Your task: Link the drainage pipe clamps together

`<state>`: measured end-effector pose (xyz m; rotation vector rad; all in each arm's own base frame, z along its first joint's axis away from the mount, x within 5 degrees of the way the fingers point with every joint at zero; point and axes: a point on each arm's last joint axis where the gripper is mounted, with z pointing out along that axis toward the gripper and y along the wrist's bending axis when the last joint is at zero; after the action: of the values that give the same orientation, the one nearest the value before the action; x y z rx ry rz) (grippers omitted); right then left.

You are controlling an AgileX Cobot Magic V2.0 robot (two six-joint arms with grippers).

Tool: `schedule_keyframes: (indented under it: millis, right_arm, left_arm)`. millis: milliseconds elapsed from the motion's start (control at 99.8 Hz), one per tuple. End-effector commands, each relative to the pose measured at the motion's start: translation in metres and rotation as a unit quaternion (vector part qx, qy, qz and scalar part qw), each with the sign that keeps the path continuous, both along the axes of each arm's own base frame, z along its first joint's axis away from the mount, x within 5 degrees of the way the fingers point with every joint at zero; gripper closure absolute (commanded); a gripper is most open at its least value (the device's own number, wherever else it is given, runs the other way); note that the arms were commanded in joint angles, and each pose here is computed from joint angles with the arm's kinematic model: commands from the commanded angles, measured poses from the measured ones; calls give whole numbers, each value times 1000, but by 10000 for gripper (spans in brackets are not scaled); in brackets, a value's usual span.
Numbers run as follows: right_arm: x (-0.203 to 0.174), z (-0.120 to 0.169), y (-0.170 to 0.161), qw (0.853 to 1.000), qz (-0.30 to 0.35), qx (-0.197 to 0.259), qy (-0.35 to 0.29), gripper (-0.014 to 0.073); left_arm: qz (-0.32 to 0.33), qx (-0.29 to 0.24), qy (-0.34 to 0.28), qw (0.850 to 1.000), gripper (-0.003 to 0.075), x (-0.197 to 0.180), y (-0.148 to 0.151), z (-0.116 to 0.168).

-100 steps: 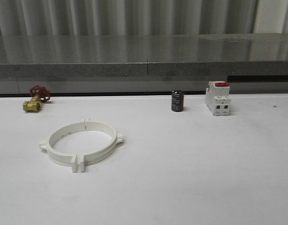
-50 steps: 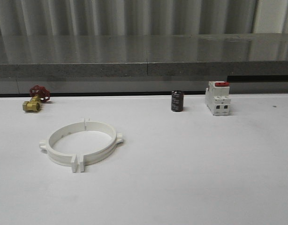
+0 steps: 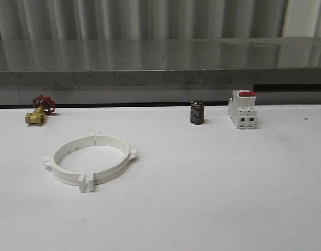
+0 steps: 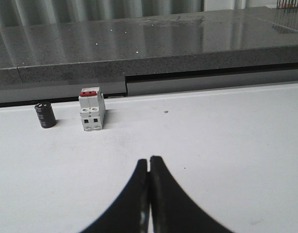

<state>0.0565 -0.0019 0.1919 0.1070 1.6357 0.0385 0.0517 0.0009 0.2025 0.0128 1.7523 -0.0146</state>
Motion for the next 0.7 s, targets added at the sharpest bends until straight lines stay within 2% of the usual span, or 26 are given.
schedule_keyframes:
  millis: [0,60,100,140,271,692]
  right_arm:
    - [-2,14,-1,998,-5,-4,-56,661]
    - [-2,14,-1,998,-5,-4,-56,661]
    - [-2,13,-1,998,-5,-4,-55,661]
    - [-2,14,-1,998,-5,-4,-56,661]
    - [-2,14,-1,998,-5,-4,-56,661]
    - [-2,14,-1,998,-5,-4,-56,661]
  left_arm:
    - [-10,-26,-72,997,741,2,-3,0]
    - [-14,-40,-84,996,741,5,-4,-12]
    - [-11,-39,-49,998,741,4,-3,-16]
    - [-13,-39,-49,998,741,4,-4,-17]
    - [-22,-15,-56,998,741,4,-5,-16]
    - [-22,-11,-57,998,741,4,-5,-16]
